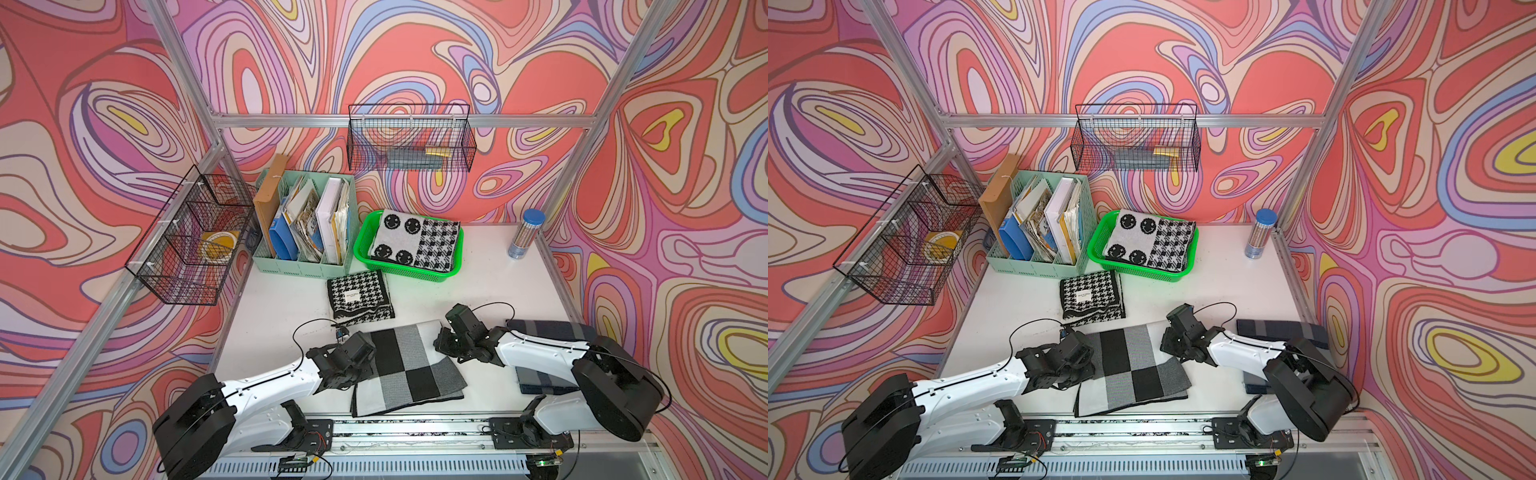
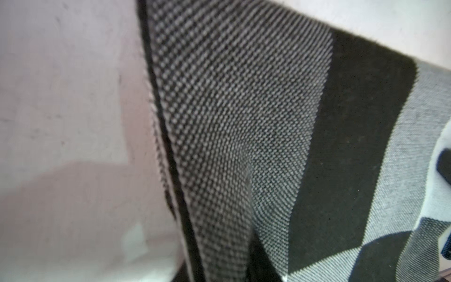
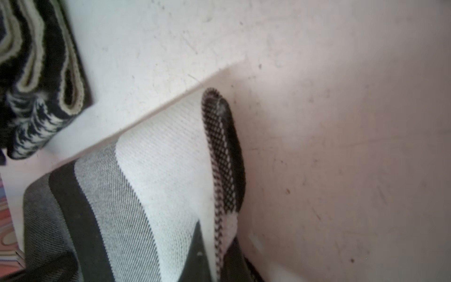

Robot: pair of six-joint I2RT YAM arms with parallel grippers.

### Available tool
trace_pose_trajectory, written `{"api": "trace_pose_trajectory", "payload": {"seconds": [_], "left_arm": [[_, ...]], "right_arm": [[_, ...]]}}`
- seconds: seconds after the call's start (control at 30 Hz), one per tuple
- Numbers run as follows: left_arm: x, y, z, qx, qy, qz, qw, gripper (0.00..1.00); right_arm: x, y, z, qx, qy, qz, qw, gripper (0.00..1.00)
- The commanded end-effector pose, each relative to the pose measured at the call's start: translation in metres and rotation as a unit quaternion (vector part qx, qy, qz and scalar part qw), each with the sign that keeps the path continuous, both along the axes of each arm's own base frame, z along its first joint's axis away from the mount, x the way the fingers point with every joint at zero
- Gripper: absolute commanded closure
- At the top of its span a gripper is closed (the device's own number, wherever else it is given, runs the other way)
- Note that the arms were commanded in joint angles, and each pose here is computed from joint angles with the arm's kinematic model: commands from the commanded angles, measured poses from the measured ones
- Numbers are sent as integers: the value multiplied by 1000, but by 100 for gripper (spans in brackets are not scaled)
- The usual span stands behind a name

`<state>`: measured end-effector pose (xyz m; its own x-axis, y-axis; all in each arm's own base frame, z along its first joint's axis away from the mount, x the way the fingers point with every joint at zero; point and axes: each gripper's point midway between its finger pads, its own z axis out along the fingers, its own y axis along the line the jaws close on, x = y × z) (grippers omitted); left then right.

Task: Put the folded scarf in the basket
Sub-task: Pick up the scarf at the center of the board, then place the scarf in the basket.

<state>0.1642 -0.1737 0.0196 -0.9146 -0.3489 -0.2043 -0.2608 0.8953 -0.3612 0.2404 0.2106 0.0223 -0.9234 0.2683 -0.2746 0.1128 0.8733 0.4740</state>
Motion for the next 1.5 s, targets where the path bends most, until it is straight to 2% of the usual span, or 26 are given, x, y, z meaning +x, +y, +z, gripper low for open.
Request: {"api": "trace_pose_trajectory", "payload": {"seconds": [0.0, 0.17, 0.33, 0.4, 0.83, 1.07, 1.3, 1.47], "left_arm": [[-22, 16, -11, 31, 45, -14, 998, 100], [-16, 0, 12, -6, 21, -38, 999, 100], [-11, -12, 39, -50, -9, -50, 997, 100], [-4, -22, 63, -72, -31, -57, 995, 100], [4, -35, 120, -117, -95, -75, 986, 100], [15, -43, 147, -113, -124, -90, 982, 100], [49, -45, 175, -80, -184, -87, 976, 100], [96, -65, 208, -89, -209, -105, 968, 100]], "right_arm": [[-12, -2, -2, 0, 12, 13, 1000, 100], [-10, 2, 27, 31, -26, 19, 999, 100], [-11, -4, 43, 33, -42, 14, 998, 100], [-11, -5, 50, 36, -51, 12, 998, 100], [-7, -10, 110, 61, -119, 8, 991, 100], [2, -16, 144, 54, -153, -7, 987, 100], [20, -29, 174, 12, -190, -38, 981, 100], [48, -26, 203, -21, -224, -44, 973, 100]]}}
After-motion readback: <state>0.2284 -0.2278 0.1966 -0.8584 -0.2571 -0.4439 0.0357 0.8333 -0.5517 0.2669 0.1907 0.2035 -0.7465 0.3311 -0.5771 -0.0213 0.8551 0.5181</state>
